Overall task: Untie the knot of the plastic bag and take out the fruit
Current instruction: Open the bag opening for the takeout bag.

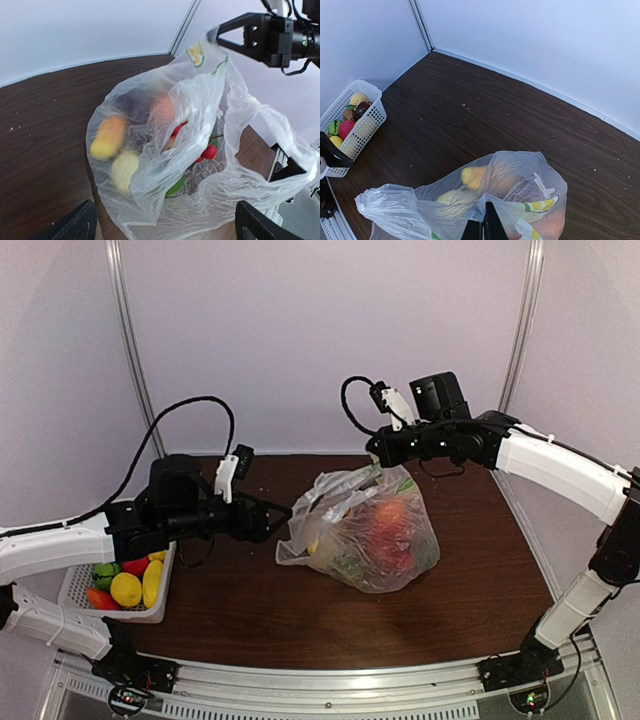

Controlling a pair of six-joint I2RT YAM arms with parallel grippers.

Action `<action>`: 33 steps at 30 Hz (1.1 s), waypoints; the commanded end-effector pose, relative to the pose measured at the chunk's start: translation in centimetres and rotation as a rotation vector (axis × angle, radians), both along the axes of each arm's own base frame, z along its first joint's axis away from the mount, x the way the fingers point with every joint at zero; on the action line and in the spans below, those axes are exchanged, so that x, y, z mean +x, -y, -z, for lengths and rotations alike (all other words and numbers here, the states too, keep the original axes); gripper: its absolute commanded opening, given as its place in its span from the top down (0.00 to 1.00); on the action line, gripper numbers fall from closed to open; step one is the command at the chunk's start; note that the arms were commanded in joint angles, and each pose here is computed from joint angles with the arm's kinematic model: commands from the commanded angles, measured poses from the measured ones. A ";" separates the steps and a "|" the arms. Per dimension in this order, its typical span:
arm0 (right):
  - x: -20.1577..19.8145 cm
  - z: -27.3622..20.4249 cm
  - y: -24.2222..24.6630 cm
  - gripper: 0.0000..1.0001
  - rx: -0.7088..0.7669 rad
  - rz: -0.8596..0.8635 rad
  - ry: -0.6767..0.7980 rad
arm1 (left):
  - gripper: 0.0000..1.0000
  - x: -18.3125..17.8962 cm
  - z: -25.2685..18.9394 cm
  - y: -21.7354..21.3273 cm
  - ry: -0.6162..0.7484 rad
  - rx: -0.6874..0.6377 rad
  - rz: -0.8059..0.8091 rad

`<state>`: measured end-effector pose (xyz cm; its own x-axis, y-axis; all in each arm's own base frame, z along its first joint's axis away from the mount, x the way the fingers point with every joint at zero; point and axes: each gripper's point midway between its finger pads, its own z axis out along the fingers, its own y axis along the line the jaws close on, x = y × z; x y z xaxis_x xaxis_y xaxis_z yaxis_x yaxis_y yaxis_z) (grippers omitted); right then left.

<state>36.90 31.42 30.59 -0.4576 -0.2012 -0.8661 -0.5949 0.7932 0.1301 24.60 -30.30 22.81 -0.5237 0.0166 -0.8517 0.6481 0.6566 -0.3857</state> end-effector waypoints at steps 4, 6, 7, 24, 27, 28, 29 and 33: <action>-1.1 -1.3 0.1 0.90 0.056 -0.017 0.023 | 0.02 1.4 -1.8 3.1 0.021 0.113 0.113; -1.3 -1.3 0.2 0.88 0.057 -0.016 0.021 | 0.02 2.1 -1.6 4.0 0.026 0.126 0.127; -1.4 -1.4 0.2 0.88 0.060 -0.018 0.023 | 0.02 2.3 -1.8 4.5 0.031 0.124 0.137; -3.3 -3.0 1.9 0.74 0.064 -0.013 0.037 | 0.21 5.1 -1.8 11.0 0.064 0.047 0.264; -4.7 -4.0 2.1 0.52 0.074 -0.038 0.049 | 0.36 5.6 -1.5 10.9 0.065 0.060 0.236; -5.3 -4.3 2.2 0.43 0.076 -0.048 0.052 | 0.41 5.8 -1.5 10.8 0.067 0.060 0.226; -6.0 -4.4 2.2 0.38 0.077 -0.064 0.054 | 0.48 6.0 -1.4 10.7 0.066 0.062 0.215; -9.0 -4.1 1.3 0.22 0.077 -0.146 0.064 | 0.66 6.1 -1.3 10.6 0.064 0.055 0.204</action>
<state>30.87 29.44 35.66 -0.3766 -0.1446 -0.9150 -0.6557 0.7393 0.1531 29.64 -40.67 22.39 -0.4879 0.2150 -0.8460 0.7890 0.5233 -0.3220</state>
